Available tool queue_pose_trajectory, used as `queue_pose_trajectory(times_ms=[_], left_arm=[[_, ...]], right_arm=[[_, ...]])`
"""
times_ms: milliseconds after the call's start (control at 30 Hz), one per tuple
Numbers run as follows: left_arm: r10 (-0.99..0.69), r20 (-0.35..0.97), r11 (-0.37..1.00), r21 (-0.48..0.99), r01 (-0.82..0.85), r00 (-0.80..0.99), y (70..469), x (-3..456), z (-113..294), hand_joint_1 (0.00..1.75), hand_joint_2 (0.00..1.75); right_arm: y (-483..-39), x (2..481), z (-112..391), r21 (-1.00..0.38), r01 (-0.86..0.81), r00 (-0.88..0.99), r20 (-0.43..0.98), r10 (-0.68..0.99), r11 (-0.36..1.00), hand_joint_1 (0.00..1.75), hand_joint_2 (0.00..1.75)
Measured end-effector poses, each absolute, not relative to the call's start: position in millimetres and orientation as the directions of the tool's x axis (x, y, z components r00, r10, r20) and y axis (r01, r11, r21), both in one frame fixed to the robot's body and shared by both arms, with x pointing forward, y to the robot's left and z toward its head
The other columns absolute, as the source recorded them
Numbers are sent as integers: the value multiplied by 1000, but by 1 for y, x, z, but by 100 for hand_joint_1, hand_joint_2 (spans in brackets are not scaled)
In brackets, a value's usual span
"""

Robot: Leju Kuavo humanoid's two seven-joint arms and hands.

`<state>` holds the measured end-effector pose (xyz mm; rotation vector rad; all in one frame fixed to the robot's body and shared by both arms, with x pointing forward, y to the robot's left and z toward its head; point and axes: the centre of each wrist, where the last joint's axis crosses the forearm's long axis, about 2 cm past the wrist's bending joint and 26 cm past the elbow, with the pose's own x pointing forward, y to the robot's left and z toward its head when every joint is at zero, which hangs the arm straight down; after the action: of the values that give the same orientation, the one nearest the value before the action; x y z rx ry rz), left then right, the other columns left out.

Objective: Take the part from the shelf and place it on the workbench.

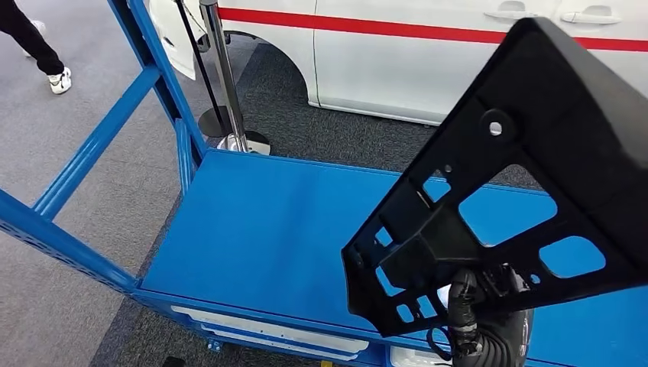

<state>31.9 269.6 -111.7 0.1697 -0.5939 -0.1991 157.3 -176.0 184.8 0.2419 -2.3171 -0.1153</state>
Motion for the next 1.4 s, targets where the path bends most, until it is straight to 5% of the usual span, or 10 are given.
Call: queue_pose_trajectory(times_ms=[1400], left_arm=[[-190, 533, 974, 209, 89, 825, 262, 34, -111, 0, 0]], right_arm=[[-187, 146, 161, 178, -46, -611, 774, -169, 983, 175, 175]])
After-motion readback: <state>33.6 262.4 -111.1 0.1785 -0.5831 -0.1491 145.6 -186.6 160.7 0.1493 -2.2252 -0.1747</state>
